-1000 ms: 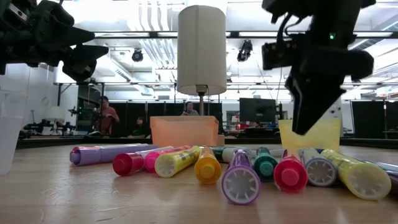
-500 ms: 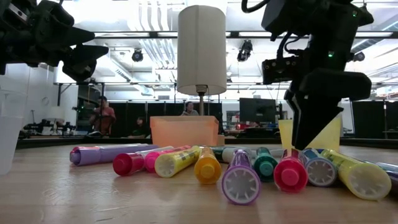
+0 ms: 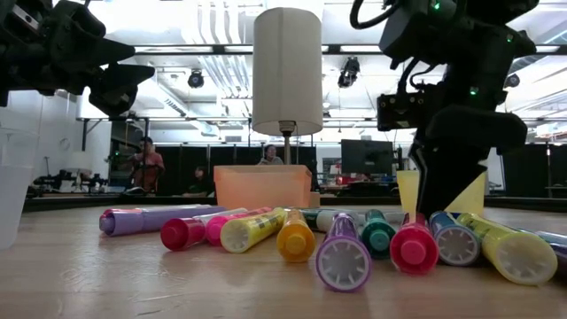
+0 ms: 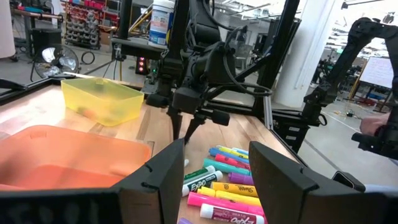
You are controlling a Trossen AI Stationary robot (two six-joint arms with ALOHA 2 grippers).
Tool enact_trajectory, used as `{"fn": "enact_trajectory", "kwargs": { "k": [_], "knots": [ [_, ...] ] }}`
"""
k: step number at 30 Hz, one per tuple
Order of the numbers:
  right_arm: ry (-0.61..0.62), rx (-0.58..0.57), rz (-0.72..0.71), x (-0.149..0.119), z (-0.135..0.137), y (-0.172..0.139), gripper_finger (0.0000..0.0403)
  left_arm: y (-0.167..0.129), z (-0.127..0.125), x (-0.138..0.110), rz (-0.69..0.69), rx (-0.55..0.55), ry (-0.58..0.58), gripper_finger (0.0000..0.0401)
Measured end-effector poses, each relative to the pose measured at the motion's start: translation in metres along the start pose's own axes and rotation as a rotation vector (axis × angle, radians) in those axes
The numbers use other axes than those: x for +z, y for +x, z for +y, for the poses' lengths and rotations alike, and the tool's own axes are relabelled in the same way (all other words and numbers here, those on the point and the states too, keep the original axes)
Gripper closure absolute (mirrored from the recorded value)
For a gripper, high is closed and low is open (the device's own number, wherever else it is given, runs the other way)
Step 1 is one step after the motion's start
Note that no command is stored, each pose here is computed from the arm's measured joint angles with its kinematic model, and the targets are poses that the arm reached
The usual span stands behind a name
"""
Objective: Pick & Place Markers
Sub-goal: Put the bottom small blue marker pen into the yellow bin
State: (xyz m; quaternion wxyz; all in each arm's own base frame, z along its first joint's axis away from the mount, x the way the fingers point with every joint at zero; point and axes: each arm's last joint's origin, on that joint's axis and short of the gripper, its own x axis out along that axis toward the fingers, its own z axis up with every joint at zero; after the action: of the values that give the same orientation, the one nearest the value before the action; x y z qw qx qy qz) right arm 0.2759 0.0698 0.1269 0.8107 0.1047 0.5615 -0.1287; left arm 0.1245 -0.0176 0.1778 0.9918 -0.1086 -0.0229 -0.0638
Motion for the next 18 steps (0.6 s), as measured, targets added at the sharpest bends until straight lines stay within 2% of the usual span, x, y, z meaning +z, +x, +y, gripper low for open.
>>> {"fn": "enact_trajectory", "kwargs": {
  "k": [4, 9, 14, 18],
  "knots": [
    [0.026, 0.010, 0.011, 0.001, 0.000, -0.001, 0.0375, 0.000, 0.000, 0.000, 0.000, 0.000, 0.000, 0.0227],
    [0.051, 0.018, 0.008, 0.006, 0.003, -0.005, 0.0375, 0.000, 0.000, 0.000, 0.000, 0.000, 0.000, 0.0227],
    [0.067, 0.035, -0.059, 0.020, 0.008, -0.021, 0.0375, 0.000, 0.000, 0.000, 0.000, 0.001, 0.000, 0.0227],
    [0.060, -0.039, -0.044, 0.026, 0.006, -0.034, 0.0375, 0.000, 0.000, 0.000, 0.000, 0.000, 0.000, 0.0227]
  ]
}}
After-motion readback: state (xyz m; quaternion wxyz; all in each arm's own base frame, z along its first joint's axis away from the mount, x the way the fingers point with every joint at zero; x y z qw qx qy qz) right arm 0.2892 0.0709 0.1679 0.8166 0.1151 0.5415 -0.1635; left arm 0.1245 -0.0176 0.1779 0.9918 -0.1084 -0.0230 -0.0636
